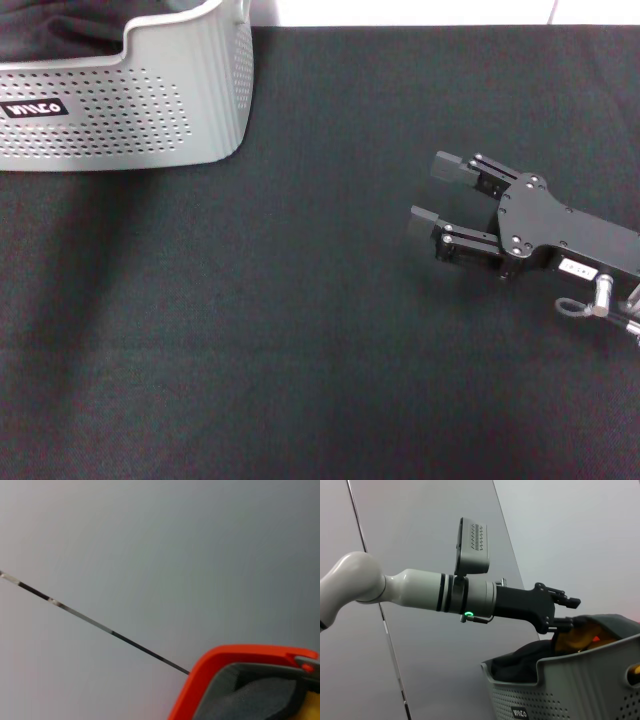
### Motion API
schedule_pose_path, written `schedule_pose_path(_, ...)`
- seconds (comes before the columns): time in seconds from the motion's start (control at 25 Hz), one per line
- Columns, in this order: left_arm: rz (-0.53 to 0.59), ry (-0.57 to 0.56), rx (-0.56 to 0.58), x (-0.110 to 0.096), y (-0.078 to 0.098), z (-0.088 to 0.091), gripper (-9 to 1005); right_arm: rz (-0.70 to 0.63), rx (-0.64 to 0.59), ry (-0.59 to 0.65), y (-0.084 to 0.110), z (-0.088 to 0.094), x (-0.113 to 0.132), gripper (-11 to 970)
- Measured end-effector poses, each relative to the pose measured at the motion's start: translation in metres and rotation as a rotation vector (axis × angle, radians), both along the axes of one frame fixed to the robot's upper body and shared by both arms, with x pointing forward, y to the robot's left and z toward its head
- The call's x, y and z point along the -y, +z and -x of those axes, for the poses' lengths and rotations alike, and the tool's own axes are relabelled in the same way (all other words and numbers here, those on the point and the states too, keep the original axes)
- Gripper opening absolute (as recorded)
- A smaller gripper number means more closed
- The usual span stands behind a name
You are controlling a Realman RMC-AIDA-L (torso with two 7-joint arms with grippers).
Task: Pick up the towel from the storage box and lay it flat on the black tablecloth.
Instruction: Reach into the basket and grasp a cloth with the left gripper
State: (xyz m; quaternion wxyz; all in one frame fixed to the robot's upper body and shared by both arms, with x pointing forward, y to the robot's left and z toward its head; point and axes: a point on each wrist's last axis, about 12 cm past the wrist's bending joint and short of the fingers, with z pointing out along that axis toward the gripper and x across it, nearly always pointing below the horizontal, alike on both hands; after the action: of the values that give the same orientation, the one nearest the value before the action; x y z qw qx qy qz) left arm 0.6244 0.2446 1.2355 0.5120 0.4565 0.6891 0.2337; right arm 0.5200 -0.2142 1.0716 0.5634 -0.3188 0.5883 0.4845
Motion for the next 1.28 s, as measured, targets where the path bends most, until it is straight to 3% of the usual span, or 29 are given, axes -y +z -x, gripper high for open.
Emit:
schedule_pose_path(0.12, 0.003, 0.005, 0.019, -0.001, 0.001, 0.000, 500, 0.000, -0.002, -0.001, -0.001, 0.000, 0.000, 825)
schedule_pose_path(0.36, -0.043, -0.021, -0.010, 0.002, -0.011, 0.001, 463, 0.001, -0.004, 0.000, -0.001, 0.001, 0.000, 817)
schedule_pose_path(0.52, -0.069, -0.042, -0.024, 0.006, -0.018, 0.003, 459, 0.002, -0.005, -0.001, -0.001, 0.001, 0.000, 811)
schedule_pose_path(1.28, -0.093, -0.046, 0.035, 0.005, -0.013, -0.003, 438, -0.002, -0.002, -0.005, 0.000, 0.000, 0.001, 784)
